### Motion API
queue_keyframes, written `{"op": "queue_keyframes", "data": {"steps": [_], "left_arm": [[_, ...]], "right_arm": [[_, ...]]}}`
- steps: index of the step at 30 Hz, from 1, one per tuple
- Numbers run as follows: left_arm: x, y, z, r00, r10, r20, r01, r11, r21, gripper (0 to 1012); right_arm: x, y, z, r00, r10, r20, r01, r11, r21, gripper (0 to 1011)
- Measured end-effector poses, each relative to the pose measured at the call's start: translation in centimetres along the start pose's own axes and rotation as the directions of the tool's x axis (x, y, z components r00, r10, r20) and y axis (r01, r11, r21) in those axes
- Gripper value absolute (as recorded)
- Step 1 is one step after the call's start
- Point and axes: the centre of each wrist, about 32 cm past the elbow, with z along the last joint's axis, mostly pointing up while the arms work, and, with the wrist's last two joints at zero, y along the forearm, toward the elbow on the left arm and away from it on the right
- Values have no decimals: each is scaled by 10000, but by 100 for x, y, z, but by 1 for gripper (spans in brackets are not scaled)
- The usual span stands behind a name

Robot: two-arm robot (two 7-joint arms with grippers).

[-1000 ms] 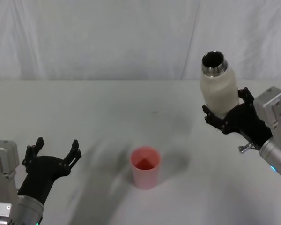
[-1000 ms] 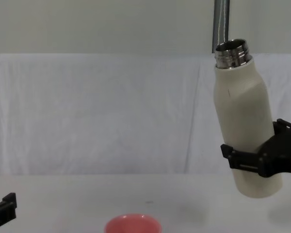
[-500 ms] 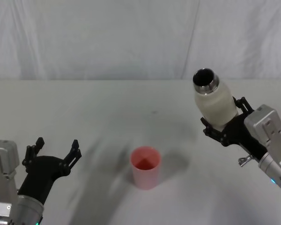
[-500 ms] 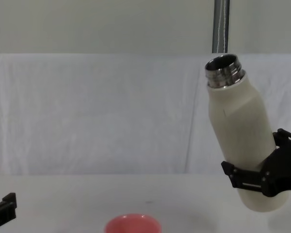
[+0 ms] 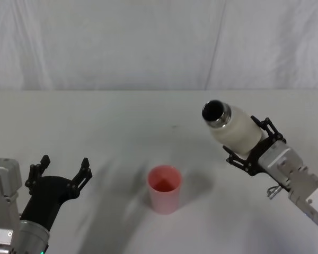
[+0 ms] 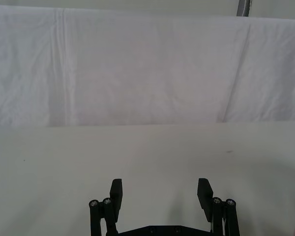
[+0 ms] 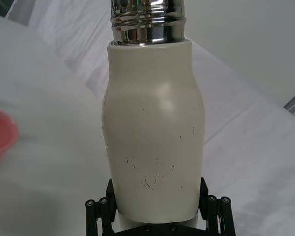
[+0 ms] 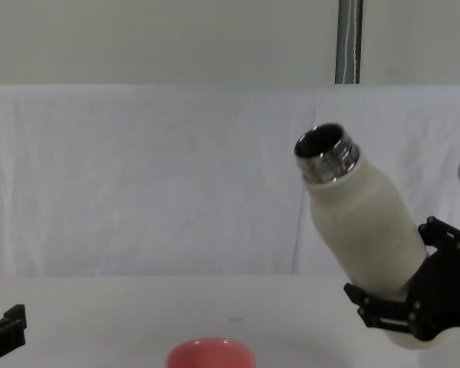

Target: Grasp the thermos with one hand and pour water into the cup lid.

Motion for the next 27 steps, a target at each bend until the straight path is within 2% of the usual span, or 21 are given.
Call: {"op": "queue_keyframes", "data": {"steps": [4,8,9,13,15,20,24,27], "left_arm": [[0,0,0,10000,0,0,0,10000,-1,1001],[0,0,0,10000,0,0,0,10000,0,1001],[0,0,0,10000,0,0,0,10000,0,1001],[0,0,0,10000,1,0,-1,10000,-1,1001],[0,0,0,10000,0,0,0,10000,0,1001],[0,0,0,10000,0,0,0,10000,0,1001],[0,0,0,10000,0,0,0,10000,0,1001],[0,0,0,10000,0,1,0,10000,-1,1001]], "right_arm": [[-39,-6,-50,9991,34,421,-31,10000,-80,956],[-75,2,-94,9941,64,1085,-51,9999,-128,956],[-75,2,-94,9941,64,1085,-51,9999,-128,956],[-114,30,-128,9806,175,1951,-150,9998,-145,956],[-117,34,-130,9790,179,2032,-154,9998,-139,956],[-143,77,-148,9602,329,2775,-319,9995,-82,956],[-148,99,-157,9480,407,3156,-408,9991,-63,956],[-139,125,-167,9305,440,3636,-448,9990,-61,956]]}}
